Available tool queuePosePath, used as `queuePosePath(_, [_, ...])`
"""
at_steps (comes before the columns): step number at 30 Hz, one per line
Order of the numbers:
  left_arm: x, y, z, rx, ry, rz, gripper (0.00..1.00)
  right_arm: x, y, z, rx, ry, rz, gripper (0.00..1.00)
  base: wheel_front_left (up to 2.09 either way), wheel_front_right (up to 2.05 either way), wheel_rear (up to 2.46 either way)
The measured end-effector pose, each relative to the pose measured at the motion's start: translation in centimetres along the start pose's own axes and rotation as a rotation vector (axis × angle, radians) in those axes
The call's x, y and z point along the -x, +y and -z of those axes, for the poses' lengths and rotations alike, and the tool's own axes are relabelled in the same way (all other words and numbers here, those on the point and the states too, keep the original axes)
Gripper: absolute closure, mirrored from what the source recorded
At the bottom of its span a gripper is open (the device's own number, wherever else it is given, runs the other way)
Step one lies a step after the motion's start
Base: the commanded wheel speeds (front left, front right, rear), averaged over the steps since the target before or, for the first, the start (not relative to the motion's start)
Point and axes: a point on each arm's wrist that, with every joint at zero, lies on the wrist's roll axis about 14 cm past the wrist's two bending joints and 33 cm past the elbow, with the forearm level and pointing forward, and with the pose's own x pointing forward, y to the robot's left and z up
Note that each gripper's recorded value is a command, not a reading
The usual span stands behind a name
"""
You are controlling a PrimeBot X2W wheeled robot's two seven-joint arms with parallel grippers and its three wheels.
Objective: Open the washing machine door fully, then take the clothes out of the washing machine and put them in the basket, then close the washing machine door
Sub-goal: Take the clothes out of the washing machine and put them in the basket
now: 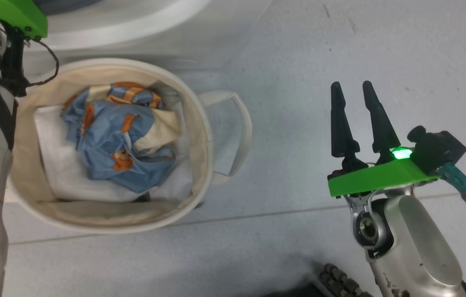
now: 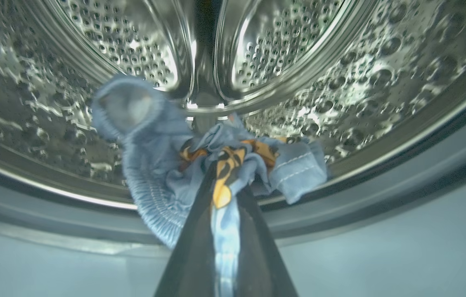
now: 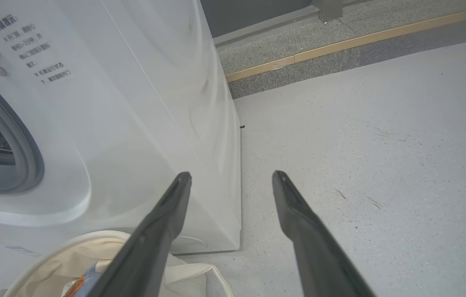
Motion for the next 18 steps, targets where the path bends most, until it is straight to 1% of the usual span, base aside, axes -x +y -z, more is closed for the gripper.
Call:
queuePosePath(5, [2.2,-0.1,-4.4,0.015,-0.144,0.004,1.0,0.1,1.2,-1.5,0.01,-0.034,-0.028,0.0,0.0,0.0,0.0])
queuePosePath(8, [4.8,-0.7,-8.5,0.001,-0.283,0.022,1.0,0.3,2.1,-2.6,0.014,-0.057,-0.05,0.0,0.0,0.0,0.0])
queuePosePath(9, [4.8,-0.7,-8.5,0.001,-0.283,0.022,1.0,0.3,2.1,-2.6,0.014,-0.057,-0.05,0.0,0.0,0.0,0.0])
queuePosePath(18, [17.2,-3.4,-18.0,-0.05,-0.64,0.018,1.0,2.6,4.9,-4.6,0.012,-0.094,-0.102,0.0,0.0,0.0,0.0])
